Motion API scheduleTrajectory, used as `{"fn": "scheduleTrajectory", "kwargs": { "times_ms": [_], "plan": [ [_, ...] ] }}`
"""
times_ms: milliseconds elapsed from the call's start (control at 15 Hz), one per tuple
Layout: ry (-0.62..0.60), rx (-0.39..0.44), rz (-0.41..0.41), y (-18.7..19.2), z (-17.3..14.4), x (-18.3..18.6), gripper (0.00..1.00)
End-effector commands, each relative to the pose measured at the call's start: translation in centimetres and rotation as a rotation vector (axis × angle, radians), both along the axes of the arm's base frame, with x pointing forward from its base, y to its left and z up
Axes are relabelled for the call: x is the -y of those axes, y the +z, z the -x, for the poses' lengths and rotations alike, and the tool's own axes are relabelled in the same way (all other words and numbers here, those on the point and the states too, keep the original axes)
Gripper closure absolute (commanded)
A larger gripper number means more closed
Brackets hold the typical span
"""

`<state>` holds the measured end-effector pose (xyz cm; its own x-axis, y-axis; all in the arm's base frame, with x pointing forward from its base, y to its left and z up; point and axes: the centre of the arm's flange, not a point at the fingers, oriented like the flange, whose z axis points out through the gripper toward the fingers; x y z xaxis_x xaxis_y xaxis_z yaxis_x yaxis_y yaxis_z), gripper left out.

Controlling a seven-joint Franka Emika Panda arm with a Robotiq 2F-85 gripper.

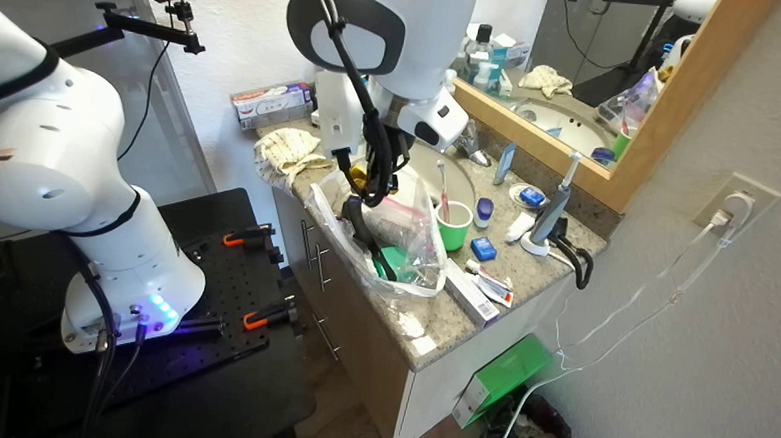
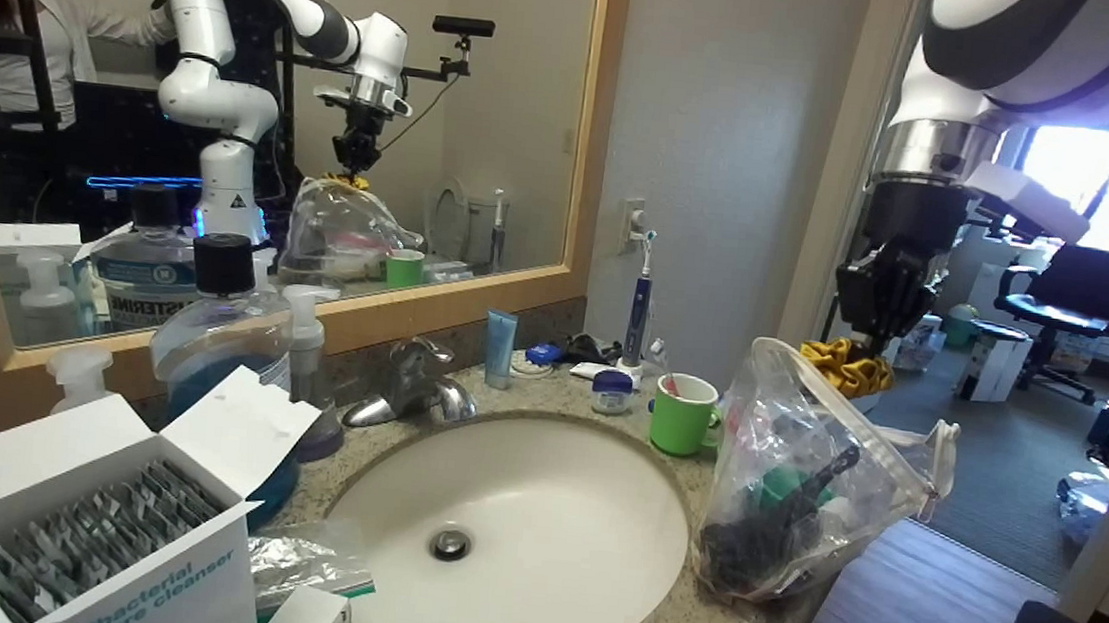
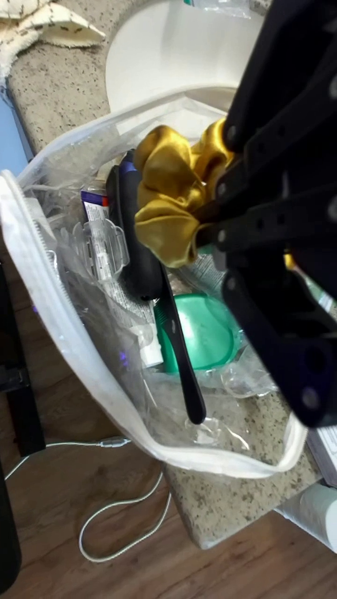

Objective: Pick up the hair ribbon and put it in the plastic

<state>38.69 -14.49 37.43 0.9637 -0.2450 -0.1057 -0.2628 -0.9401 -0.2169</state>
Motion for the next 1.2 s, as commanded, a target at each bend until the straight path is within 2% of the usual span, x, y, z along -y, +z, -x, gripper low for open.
{"fn": "scheduleTrajectory", "kwargs": {
  "times_ms": [0,400,867,933,1000,1133],
  "plan": [
    [0.042,-0.002,0.021,-1.2,-1.7,0.0,0.99],
    [0.049,-0.009,0.023,-2.9,-2.1,0.4,0.99],
    [0.057,-0.055,0.021,-4.8,-3.0,0.1,0.99],
    [0.055,-0.06,0.019,-4.9,-3.1,0.1,0.91],
    [0.052,-0.062,0.02,-5.0,-3.1,0.1,0.69],
    [0.053,-0.055,0.02,-4.9,-3.1,0.0,0.65]
  ]
}}
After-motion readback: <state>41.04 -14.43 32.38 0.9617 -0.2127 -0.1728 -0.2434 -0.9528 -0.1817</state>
